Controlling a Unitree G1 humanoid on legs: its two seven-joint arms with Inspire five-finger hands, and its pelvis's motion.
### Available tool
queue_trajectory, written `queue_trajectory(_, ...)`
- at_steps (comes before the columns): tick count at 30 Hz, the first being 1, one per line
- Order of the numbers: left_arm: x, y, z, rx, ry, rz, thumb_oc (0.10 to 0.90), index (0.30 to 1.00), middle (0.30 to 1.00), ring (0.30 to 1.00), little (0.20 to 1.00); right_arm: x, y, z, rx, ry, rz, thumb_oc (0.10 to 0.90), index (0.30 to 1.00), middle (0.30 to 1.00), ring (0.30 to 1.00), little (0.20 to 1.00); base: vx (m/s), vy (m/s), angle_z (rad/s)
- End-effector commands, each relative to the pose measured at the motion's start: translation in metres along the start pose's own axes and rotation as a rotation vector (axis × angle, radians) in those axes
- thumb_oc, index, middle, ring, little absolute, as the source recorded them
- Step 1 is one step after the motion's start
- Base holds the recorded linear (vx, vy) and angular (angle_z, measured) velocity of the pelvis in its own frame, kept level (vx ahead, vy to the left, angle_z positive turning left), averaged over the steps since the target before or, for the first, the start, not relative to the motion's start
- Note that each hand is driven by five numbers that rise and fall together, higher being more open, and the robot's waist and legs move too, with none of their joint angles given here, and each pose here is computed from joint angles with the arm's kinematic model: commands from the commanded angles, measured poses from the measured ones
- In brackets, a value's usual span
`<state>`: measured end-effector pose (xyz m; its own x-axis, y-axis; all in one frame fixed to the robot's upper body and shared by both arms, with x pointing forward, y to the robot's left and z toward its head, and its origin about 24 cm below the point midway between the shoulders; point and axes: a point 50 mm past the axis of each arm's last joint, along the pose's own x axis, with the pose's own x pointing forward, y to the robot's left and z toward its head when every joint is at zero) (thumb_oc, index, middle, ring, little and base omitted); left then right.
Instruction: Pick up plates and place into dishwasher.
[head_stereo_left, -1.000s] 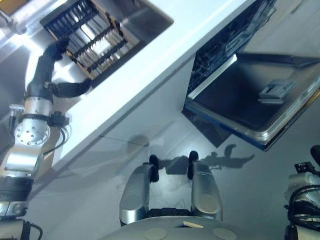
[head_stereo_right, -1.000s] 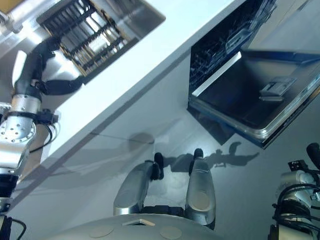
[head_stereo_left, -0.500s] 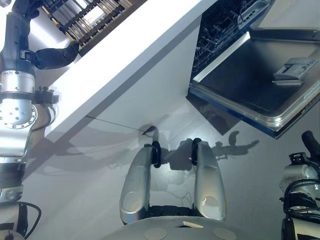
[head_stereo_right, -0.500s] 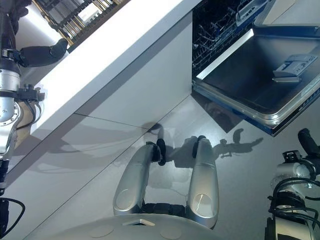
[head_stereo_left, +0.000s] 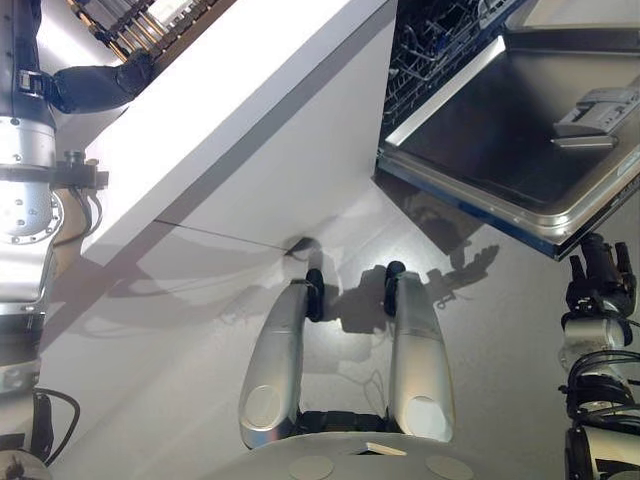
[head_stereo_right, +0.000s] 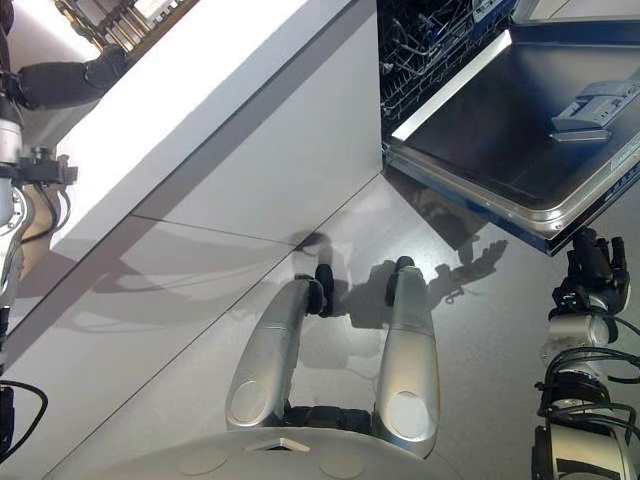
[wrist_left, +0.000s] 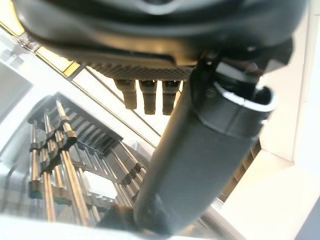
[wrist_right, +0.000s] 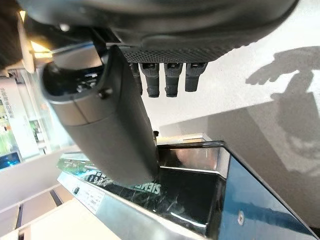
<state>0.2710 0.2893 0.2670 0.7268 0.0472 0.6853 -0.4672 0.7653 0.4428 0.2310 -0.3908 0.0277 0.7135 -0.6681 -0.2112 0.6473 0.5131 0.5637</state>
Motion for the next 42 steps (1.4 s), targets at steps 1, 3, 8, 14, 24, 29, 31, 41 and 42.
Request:
queue_trajectory(1,-0.022,-0.038,-0.024,-0.023,0.107,-0.114,0.800,0.900,0.900,0.900,0.900,0.013,0.097,0.018,-0.020,-0.034,0.399,0.800,0.900,0.900,0.900,0.900,0.01,0.028,-0.09)
queue_trajectory(3,-0.022,-0.038,-0.024,-0.020,0.111,-0.116,0.800,0.900,0.900,0.900,0.900,0.009,0.119,0.019,0.018,-0.021,0.517,0.800,0.900,0.900,0.900,0.900,0.01,0.025,0.07)
queue_trajectory(8,-0.023,-0.037,-0.027,-0.011,0.117,-0.116,0.800,0.900,0.900,0.900,0.900,-0.009,0.172,0.027,0.098,-0.046,0.777,0.800,0.900,0.900,0.900,0.900,0.01,0.031,-0.30)
queue_trajectory(14,-0.025,-0.037,-0.033,-0.018,0.140,-0.126,0.800,0.900,0.900,0.900,0.900,-0.044,0.241,0.034,0.047,-0.052,1.120,0.800,0.900,0.900,0.900,0.900,0.03,0.056,-0.10)
queue_trajectory(24,-0.024,-0.036,-0.041,-0.042,0.176,-0.141,0.800,0.900,0.900,0.900,0.900,-0.086,0.291,0.040,-0.023,-0.076,1.396,0.800,0.900,0.900,0.900,0.900,0.06,0.079,-0.05)
queue_trajectory(29,-0.028,-0.038,-0.045,-0.047,0.196,-0.148,0.800,0.900,0.900,0.900,0.900,-0.105,0.303,0.042,-0.017,-0.097,1.482,0.800,0.900,0.900,0.900,0.900,0.06,0.081,-0.05)
queue_trajectory(31,-0.030,-0.040,-0.047,-0.049,0.205,-0.151,0.800,0.900,0.900,0.900,0.900,-0.116,0.310,0.045,-0.009,-0.117,1.521,0.800,0.900,0.900,0.900,0.900,0.05,0.086,-0.11)
queue_trajectory(41,-0.037,-0.041,-0.051,-0.043,0.223,-0.157,0.800,0.900,0.900,0.900,0.900,-0.136,0.324,0.048,-0.015,-0.144,1.574,0.800,0.900,0.900,0.900,0.900,0.05,0.049,0.02)
queue_trajectory(42,-0.037,-0.041,-0.051,-0.037,0.227,-0.159,0.800,0.900,0.900,0.900,0.900,-0.137,0.325,0.047,-0.016,-0.141,1.576,0.800,0.900,0.900,0.900,0.900,0.08,0.036,0.31)
